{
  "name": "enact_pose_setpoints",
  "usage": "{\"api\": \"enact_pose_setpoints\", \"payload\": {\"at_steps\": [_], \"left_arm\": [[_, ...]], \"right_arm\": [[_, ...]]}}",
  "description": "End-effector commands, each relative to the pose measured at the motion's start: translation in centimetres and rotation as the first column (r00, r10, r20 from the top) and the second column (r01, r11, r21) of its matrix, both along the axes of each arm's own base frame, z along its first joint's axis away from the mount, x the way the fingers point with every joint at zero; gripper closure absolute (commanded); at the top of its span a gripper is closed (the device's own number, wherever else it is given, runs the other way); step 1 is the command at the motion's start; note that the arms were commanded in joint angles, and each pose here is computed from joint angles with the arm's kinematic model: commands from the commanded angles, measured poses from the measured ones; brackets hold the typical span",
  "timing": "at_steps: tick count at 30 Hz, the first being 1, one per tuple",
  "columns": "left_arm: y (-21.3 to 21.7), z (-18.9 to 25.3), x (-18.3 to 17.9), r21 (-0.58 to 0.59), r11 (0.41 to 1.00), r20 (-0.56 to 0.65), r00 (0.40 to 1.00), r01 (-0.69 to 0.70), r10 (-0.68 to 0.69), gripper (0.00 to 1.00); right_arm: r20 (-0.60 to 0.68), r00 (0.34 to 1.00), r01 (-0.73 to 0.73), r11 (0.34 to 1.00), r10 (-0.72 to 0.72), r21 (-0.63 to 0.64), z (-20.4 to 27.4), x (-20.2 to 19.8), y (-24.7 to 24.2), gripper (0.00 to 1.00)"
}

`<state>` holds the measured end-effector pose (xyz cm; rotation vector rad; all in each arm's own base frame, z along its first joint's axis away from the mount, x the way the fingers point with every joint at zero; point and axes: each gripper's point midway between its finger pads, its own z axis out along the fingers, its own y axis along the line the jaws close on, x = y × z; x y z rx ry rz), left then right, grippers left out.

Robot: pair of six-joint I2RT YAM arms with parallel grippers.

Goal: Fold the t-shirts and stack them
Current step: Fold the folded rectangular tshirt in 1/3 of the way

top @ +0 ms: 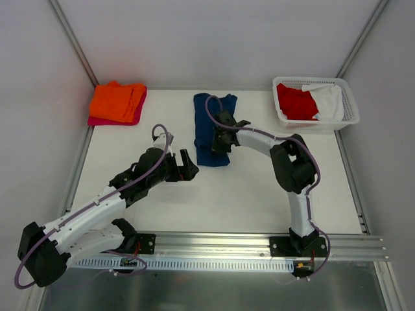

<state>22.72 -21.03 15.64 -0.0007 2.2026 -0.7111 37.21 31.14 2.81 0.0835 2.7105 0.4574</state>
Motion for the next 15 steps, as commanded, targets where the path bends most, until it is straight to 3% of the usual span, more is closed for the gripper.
{"api": "enact_pose_setpoints", "payload": {"at_steps": [1, 15], "left_arm": [[-0.4, 1.9, 1.0, -0.009, 1.000, 0.067, 0.998, -0.002, 0.003, 0.01], [-1.1, 0.7, 1.4, -0.006, 1.000, 0.050, 0.999, 0.006, -0.006, 0.01]], "right_arm": [[0.037, 0.999, -0.023, 0.999, 0.022, 0.025, 1.2, 1.4, 0.6, 1.00], [0.084, 0.996, -0.028, 0.999, 0.026, 0.021, 4.4, 4.5, 0.1, 0.99]]}}
